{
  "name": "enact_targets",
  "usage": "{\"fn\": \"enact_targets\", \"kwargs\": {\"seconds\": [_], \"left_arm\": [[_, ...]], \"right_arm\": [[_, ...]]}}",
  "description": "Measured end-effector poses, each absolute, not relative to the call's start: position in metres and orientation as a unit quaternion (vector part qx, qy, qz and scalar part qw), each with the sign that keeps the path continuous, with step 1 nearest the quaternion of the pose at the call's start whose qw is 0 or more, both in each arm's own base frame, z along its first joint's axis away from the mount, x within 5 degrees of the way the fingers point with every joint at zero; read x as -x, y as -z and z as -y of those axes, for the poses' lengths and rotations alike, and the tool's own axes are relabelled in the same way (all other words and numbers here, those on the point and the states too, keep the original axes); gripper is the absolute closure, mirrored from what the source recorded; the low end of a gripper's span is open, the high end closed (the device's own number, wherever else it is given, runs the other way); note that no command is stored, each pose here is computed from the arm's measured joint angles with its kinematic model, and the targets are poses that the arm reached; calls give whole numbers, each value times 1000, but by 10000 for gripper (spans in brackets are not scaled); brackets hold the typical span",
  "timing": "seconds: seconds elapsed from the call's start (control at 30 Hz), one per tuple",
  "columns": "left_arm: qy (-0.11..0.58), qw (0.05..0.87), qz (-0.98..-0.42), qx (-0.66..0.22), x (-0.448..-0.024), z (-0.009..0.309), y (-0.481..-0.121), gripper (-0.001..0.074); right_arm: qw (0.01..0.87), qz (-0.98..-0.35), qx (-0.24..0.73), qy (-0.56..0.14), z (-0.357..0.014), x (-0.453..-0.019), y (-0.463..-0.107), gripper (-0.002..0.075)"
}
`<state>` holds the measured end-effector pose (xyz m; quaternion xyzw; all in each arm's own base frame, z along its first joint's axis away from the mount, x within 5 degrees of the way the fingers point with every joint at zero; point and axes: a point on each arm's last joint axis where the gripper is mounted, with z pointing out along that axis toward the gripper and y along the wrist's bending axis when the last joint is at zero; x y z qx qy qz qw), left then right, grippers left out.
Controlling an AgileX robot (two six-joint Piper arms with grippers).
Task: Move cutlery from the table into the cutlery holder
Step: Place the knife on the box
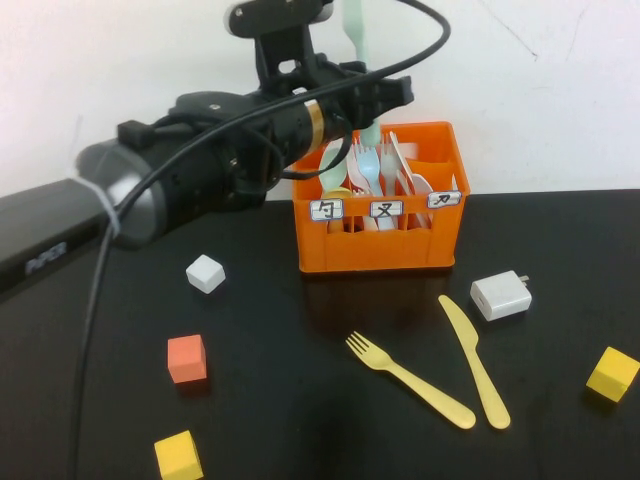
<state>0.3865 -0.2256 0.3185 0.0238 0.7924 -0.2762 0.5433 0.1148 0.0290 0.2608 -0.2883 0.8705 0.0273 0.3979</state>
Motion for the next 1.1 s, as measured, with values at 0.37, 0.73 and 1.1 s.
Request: {"fn": "enact_targets", "kwargs": {"seconds": [0.37, 0.73, 1.1], "left_arm": [[302, 519, -799, -33, -428, 257, -282, 605], [313, 501, -807, -23, -450, 272, -250, 605], [346, 476, -806, -57, -462, 292, -227, 605]], "right_arm": [[364, -879, 307, -40, -31, -109, -256, 728], [355, -882, 306, -54, -32, -107, -255, 728], [351, -883, 307, -55, -32, -107, -255, 728]]}}
